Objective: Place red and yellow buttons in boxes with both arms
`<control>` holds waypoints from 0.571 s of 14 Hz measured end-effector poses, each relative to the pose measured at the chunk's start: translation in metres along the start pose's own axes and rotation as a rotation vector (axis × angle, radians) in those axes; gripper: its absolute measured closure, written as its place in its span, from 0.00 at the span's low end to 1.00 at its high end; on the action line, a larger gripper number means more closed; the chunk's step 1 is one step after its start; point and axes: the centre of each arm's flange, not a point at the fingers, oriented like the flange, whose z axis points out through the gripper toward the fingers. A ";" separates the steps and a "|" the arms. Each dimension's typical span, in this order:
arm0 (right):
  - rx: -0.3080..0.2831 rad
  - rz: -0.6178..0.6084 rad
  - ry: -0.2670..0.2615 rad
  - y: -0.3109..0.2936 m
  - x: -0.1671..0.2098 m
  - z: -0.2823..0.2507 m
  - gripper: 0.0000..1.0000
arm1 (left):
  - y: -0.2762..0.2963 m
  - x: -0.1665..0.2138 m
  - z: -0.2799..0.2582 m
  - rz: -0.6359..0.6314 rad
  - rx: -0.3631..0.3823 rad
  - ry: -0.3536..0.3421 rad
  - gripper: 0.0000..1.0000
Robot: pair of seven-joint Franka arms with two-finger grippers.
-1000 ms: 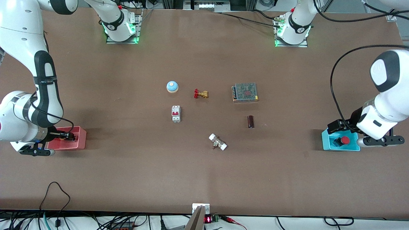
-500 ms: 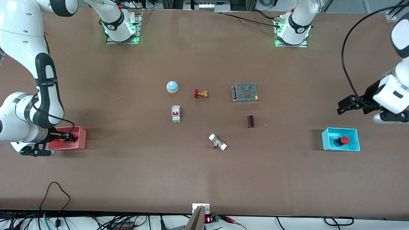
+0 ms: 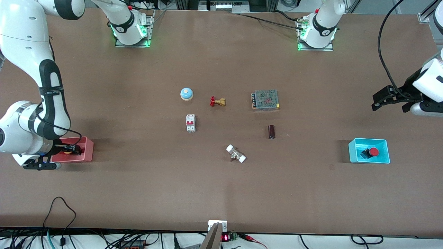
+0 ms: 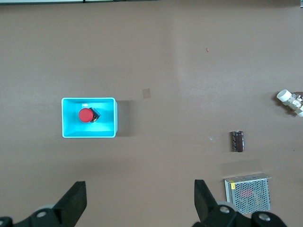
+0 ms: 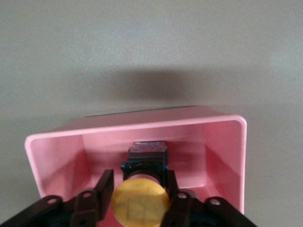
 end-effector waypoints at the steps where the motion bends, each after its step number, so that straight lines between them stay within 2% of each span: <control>1: 0.001 0.000 0.005 0.000 0.001 -0.003 0.32 | 0.000 -0.002 -0.003 0.001 0.001 0.005 0.00; 4: 0.001 -0.003 0.049 -0.001 0.006 -0.030 0.03 | 0.002 -0.008 -0.012 0.008 0.003 0.017 0.00; 6: 0.008 -0.005 0.083 -0.002 0.005 -0.065 0.00 | 0.003 -0.013 -0.015 0.019 0.004 0.018 0.00; 8: 0.023 -0.006 0.090 -0.003 -0.002 -0.098 0.00 | 0.003 -0.018 -0.015 0.028 0.005 0.014 0.00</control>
